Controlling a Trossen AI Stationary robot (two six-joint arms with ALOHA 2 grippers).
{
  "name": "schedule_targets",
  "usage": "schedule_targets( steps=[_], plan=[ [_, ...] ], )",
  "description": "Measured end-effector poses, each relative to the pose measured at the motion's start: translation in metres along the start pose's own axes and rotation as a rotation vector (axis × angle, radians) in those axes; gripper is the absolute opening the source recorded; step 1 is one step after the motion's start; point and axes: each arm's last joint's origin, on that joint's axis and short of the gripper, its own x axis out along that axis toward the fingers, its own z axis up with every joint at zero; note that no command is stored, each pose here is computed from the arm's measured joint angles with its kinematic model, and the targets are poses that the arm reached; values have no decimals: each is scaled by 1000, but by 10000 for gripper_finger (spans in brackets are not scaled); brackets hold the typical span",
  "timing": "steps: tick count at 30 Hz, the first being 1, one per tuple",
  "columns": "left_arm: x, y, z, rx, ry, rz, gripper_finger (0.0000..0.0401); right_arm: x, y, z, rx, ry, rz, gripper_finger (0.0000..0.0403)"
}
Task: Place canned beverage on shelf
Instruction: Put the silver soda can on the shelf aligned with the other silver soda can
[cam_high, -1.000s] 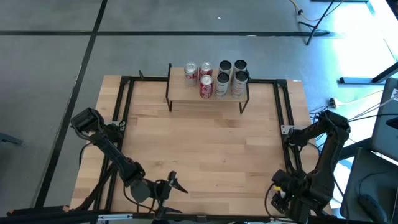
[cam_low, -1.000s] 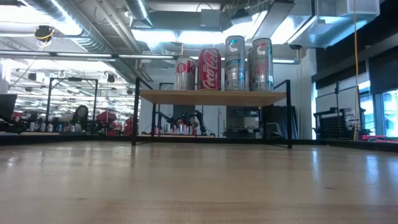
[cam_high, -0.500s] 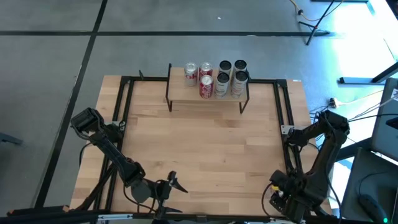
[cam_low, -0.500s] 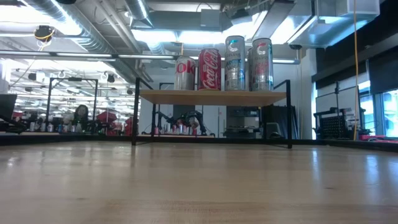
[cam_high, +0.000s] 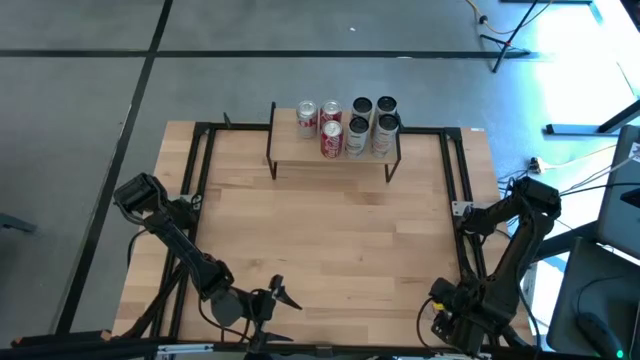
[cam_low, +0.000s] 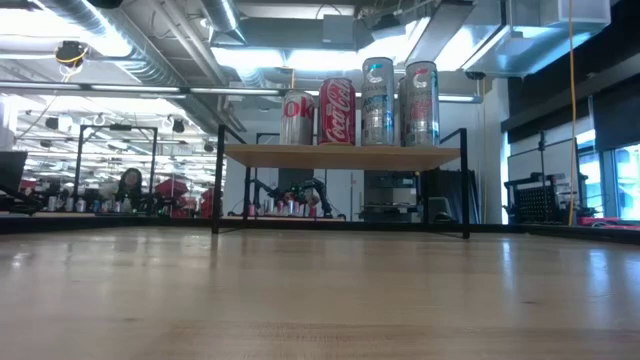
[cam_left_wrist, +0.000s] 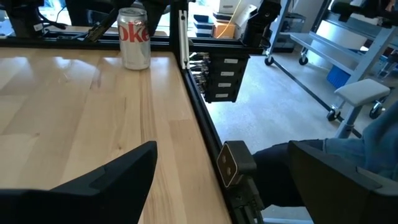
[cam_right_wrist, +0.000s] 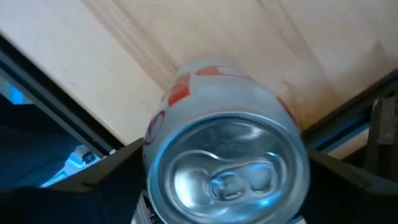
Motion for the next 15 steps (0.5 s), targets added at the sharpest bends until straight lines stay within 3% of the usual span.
schedule_targets(
  steps=[6,15],
  plan=[
    [0,-1,0,13,11,-31,343,-2,3,1,-77,-68,42,259],
    [0,-2,-1,53,18,-53,343,-18,29,30,-238,-305,216,259]
  ],
)
